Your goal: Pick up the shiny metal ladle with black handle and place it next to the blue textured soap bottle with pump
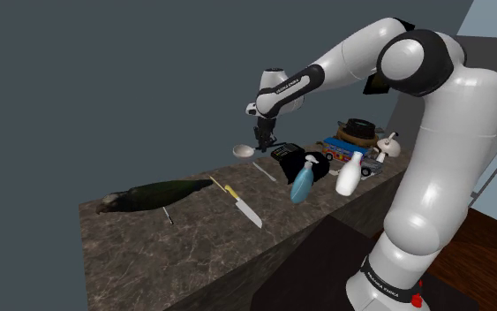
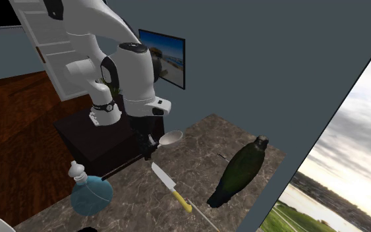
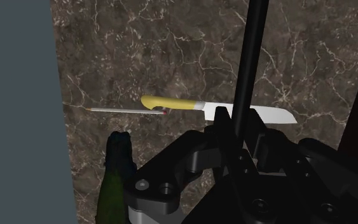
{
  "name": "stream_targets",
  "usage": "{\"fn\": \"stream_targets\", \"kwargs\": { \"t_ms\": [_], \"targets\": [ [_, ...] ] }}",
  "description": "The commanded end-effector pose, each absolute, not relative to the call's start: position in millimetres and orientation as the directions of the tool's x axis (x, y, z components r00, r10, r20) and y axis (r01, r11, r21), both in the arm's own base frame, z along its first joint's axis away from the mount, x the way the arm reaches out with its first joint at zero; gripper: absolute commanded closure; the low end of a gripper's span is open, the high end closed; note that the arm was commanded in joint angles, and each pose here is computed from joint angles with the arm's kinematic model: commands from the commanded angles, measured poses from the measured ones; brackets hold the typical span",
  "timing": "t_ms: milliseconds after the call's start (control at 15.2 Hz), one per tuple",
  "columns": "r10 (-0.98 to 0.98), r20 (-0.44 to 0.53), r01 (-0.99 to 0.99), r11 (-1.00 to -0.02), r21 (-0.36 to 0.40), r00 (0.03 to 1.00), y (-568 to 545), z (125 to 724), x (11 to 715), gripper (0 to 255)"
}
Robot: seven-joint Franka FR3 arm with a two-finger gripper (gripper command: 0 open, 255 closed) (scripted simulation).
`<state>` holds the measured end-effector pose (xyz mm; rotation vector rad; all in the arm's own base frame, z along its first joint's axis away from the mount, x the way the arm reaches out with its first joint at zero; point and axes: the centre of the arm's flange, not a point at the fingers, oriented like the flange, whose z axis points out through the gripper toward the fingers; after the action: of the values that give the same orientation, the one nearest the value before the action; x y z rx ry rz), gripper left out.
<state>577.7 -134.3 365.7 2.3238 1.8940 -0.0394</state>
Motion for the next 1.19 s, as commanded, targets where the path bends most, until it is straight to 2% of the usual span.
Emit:
{"fn": "stream_targets", "kwargs": {
  "t_ms": [0,1122],
  "targets": [
    [0.972,-0.111,0.976,-0.196,0.095,0.206,-134.8,356.1,578.0,255],
    [0.972,-0.111,0.976,-0.196,0.095,0.206,-134.8,266.3,578.0,255]
  ]
}}
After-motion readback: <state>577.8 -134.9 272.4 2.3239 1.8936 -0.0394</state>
